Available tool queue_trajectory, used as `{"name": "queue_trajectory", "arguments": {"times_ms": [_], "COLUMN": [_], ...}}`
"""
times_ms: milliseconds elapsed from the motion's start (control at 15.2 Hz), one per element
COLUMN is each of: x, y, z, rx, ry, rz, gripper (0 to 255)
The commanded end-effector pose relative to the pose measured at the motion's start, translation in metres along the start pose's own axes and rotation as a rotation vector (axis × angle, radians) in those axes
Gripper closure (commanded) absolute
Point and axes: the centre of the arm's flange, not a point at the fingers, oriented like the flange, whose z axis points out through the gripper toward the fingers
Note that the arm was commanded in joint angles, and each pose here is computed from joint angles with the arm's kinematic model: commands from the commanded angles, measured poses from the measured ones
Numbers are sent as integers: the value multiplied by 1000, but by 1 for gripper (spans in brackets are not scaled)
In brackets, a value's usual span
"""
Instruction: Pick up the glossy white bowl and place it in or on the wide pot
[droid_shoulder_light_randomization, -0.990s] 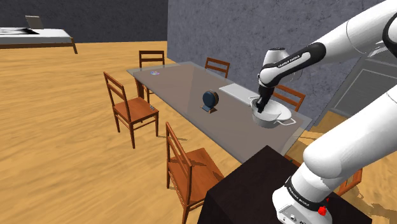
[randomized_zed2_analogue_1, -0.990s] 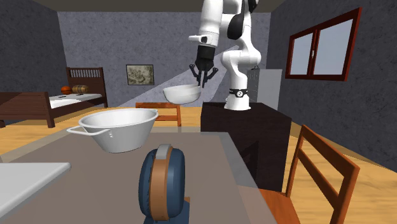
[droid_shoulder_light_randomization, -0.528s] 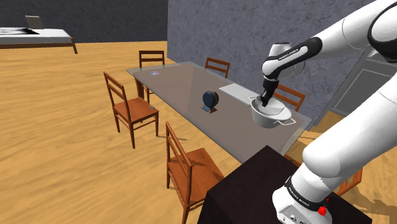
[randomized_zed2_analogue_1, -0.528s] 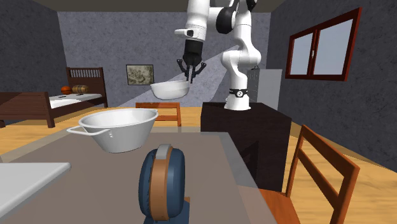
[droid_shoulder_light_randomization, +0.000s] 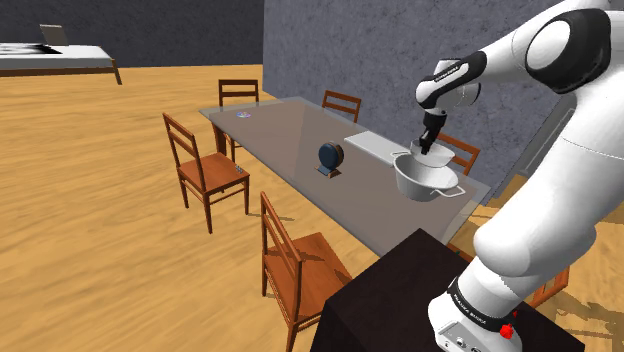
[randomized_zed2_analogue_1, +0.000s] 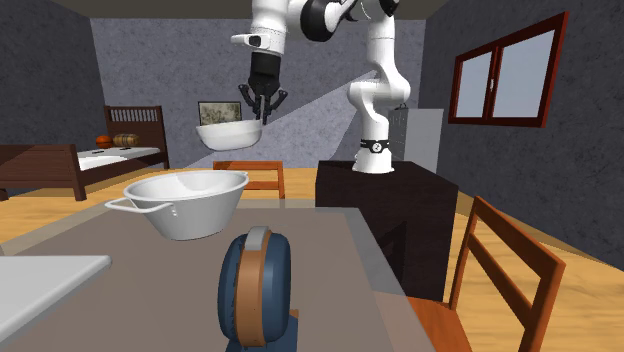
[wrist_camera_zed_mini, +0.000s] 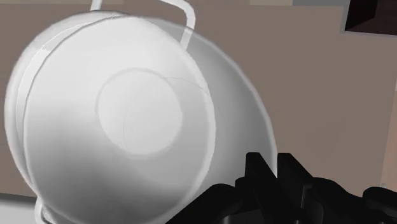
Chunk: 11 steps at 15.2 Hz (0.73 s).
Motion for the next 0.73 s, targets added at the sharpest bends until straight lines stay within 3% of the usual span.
{"name": "queue_trajectory", "arguments": {"times_ms": [0,462,660], "x": [3,16,17], "y": [25,117,115], "z": [1,-2,13], "rx": [0,0,0], "ry": [1,1,1], "rz": [-2,-2,-2], "gripper": [255,255,255]}}
